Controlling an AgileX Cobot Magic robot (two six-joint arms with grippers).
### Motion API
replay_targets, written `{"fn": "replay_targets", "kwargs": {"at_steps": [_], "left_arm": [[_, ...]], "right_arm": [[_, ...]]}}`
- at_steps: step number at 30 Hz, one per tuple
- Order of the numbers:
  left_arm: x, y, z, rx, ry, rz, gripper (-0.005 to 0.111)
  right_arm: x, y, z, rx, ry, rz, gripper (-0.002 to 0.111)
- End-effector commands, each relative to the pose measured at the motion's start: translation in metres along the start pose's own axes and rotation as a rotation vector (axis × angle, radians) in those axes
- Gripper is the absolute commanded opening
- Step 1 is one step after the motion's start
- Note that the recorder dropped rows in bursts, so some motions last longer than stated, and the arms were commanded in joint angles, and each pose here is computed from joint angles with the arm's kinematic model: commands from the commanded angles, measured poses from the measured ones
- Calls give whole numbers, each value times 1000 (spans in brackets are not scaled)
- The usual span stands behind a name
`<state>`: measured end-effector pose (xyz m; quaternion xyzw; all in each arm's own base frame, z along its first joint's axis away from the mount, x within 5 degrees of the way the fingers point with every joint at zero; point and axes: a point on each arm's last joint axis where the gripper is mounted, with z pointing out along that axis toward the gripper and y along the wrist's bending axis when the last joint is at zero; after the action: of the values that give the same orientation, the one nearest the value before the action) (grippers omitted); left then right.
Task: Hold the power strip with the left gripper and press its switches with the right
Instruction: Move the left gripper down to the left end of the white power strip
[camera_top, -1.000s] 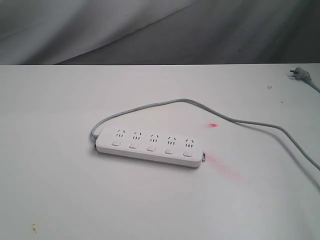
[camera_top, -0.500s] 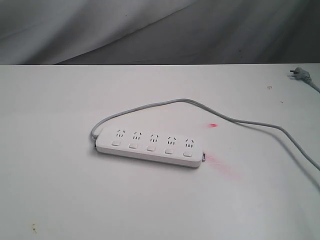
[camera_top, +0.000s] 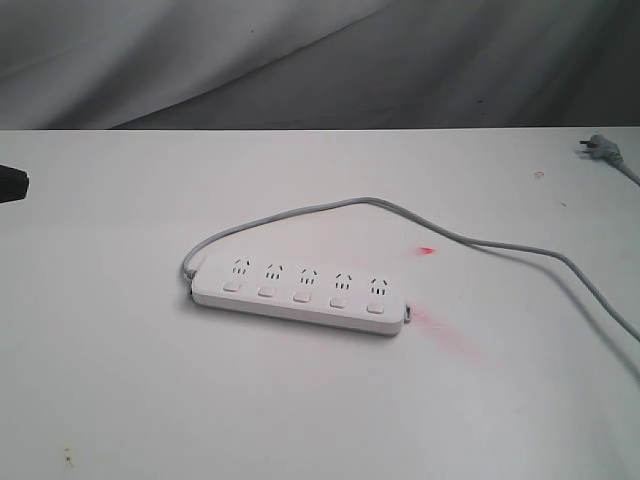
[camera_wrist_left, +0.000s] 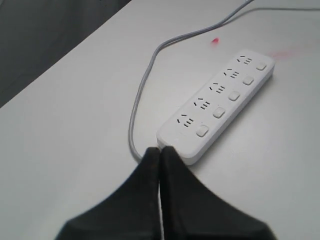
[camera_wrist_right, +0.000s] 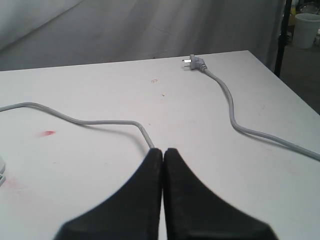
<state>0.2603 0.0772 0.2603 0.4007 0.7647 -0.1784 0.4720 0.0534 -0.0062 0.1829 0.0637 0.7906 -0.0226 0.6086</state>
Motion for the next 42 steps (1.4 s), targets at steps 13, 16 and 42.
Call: {"fn": "replay_targets", "kwargs": {"at_steps": [13, 16, 42], "left_arm": [[30, 87, 64, 338, 429, 368, 0], [24, 90, 80, 378, 459, 434, 0], [9, 50, 171, 594, 393, 518, 80]], "right_arm": [[0, -1, 0, 8, -8, -10, 0], [0, -1, 0, 8, -8, -10, 0], [0, -1, 0, 8, -8, -10, 0]]}}
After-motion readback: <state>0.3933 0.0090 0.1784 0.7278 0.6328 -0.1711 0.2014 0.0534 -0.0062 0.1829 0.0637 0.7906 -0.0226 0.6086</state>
